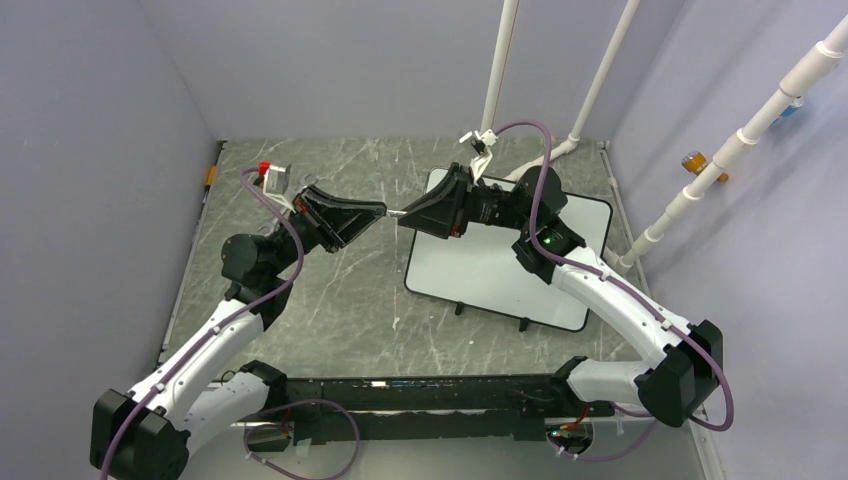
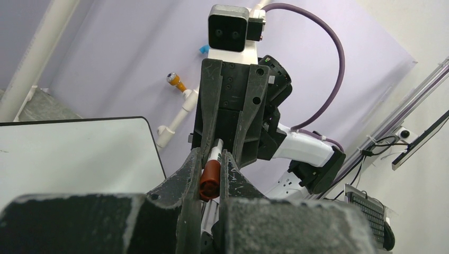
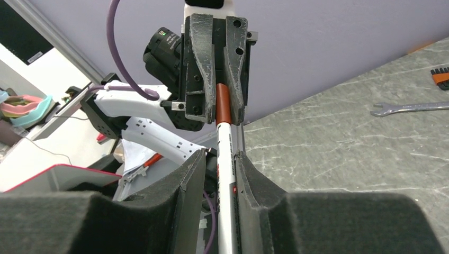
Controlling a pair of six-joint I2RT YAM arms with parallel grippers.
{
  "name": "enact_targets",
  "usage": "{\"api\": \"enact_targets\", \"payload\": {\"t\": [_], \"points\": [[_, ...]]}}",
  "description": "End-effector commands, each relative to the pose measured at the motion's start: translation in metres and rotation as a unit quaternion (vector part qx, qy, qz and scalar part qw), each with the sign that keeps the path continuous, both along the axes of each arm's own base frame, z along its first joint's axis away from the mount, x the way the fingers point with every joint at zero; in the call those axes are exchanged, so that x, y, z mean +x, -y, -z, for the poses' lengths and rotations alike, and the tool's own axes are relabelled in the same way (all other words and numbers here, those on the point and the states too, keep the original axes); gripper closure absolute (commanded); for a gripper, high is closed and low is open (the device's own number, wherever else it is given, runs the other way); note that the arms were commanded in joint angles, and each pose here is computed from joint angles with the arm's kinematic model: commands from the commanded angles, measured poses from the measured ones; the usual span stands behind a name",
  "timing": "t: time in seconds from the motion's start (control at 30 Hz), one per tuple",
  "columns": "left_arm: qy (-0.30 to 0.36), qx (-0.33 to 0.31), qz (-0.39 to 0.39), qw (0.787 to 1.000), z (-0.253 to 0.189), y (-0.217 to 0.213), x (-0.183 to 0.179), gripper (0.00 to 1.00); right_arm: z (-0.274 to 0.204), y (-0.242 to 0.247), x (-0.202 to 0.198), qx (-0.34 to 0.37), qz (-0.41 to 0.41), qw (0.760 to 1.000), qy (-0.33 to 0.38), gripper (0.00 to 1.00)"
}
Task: Write a sentence on the whiteboard
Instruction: Open the whiteboard marker.
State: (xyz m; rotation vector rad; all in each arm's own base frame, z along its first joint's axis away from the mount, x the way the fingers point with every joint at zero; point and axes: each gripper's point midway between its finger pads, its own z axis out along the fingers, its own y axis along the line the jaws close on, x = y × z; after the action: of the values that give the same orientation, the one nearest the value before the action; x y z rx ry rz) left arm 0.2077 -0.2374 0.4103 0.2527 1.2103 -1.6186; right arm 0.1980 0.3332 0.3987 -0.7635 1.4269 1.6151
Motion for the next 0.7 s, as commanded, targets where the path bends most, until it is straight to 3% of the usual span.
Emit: {"api": "enact_targets", "payload": {"t": [0.0,0.43,0.67], "points": [[0.033,-0.015,-0.008,0.999,-0.019,-0.004,-0.006,1.00,-0.030,0.002,-0.007,0.029,-0.009,0.999,0.043,0.70],[0.022,-0.016,-0.003,1.000,-0.011,-0.001,-0.001,1.00,-0.036,-0.001,-0.005,0.041,-0.015,0.998,0.043,0.74],[0.018,-0.009,0.000,1.000,-0.006,0.002,0.001,1.00,-0.035,-0.004,-0.004,0.042,-0.019,0.998,0.040,0.82]]}}
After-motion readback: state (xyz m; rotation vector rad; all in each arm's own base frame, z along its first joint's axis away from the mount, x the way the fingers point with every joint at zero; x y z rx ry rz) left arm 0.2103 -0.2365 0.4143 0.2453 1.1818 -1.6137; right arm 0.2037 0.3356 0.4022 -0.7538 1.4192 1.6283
